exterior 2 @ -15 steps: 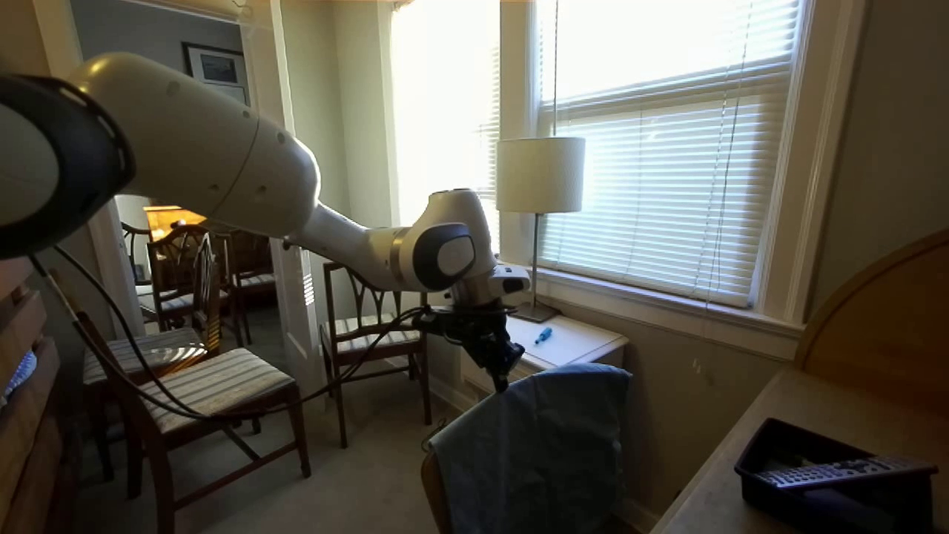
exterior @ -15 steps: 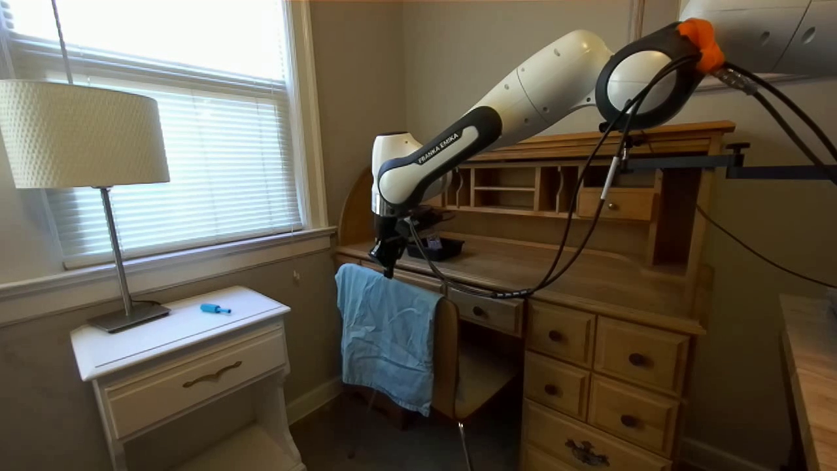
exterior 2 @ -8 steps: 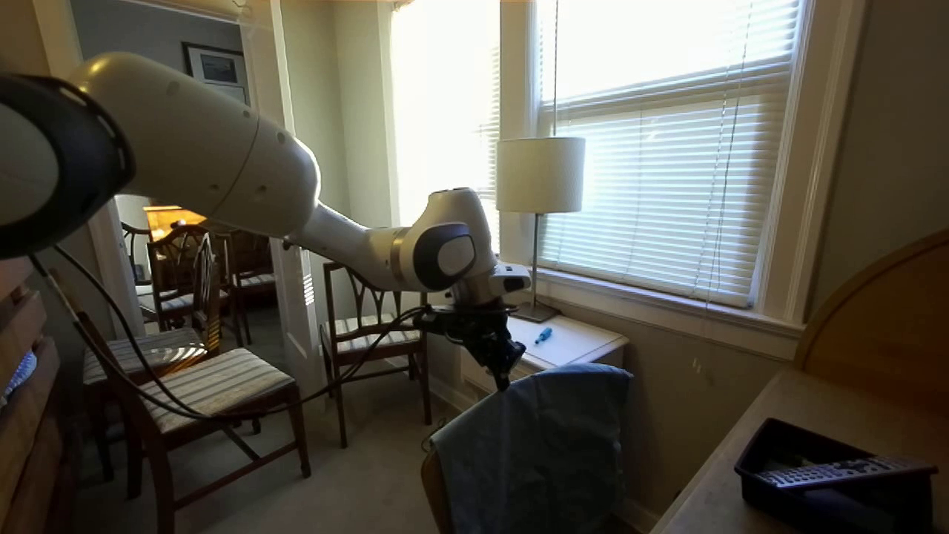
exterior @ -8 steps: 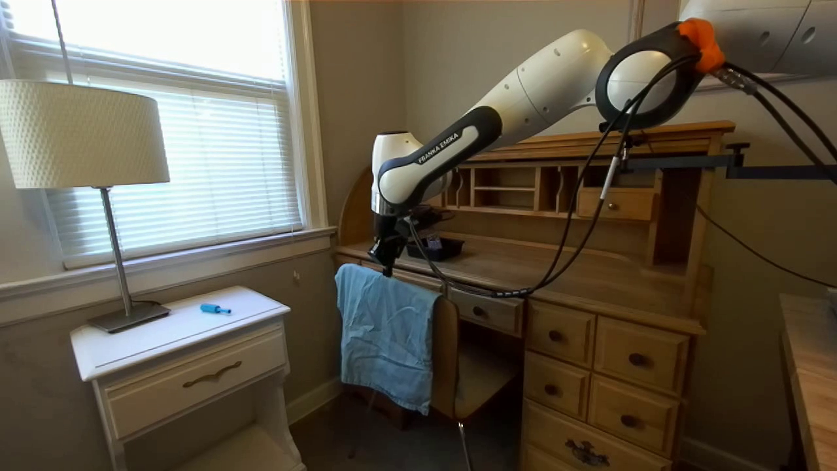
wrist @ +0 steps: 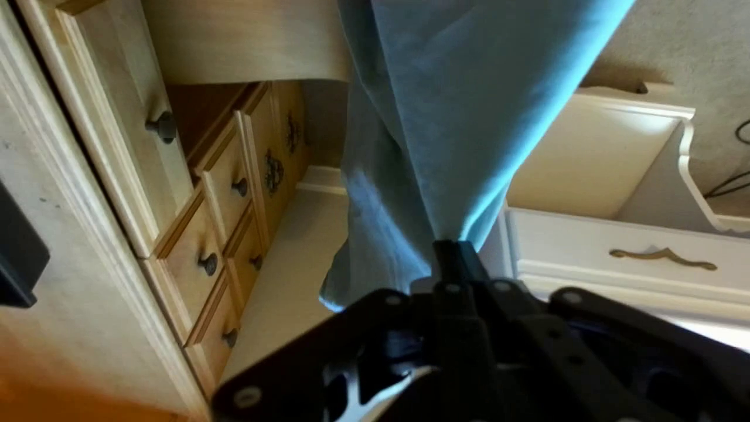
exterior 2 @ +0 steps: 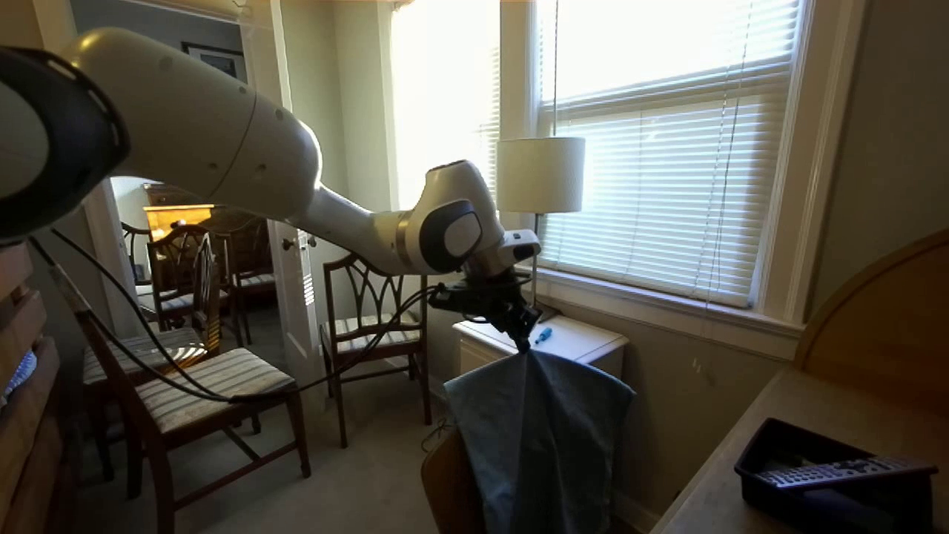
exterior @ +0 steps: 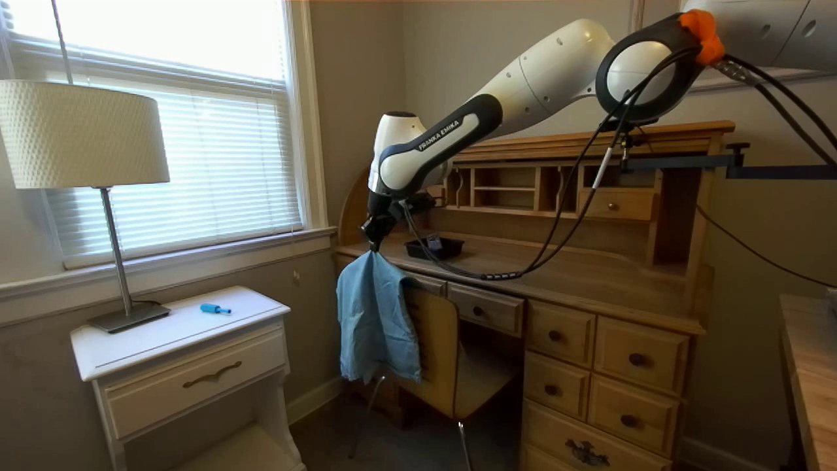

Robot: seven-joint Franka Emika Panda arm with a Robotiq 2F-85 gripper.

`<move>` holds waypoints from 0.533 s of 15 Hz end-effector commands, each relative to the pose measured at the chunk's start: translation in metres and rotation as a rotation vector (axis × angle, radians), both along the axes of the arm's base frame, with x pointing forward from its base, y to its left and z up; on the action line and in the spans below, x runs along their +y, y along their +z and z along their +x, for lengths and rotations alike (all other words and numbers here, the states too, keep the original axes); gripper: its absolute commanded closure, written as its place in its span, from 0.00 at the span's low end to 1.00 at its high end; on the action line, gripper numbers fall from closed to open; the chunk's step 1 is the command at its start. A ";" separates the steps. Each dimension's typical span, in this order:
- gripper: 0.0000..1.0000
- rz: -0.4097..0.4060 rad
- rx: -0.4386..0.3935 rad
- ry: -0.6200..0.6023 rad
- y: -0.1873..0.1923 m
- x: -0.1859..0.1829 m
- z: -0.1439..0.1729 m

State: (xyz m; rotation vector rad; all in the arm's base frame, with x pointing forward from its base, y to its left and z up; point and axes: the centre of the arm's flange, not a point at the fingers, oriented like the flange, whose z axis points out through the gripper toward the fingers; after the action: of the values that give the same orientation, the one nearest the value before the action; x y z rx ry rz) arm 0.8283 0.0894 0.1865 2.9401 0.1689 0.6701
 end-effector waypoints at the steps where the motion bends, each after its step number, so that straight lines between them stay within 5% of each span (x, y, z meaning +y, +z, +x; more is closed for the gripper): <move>1: 1.00 0.000 -0.104 -0.022 0.037 -0.011 -0.010; 8: 1.00 -0.014 -0.293 -0.092 0.105 -0.032 -0.004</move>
State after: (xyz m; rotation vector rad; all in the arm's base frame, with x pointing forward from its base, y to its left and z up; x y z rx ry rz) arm 0.8448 0.0632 0.2614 2.8211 0.0742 0.9823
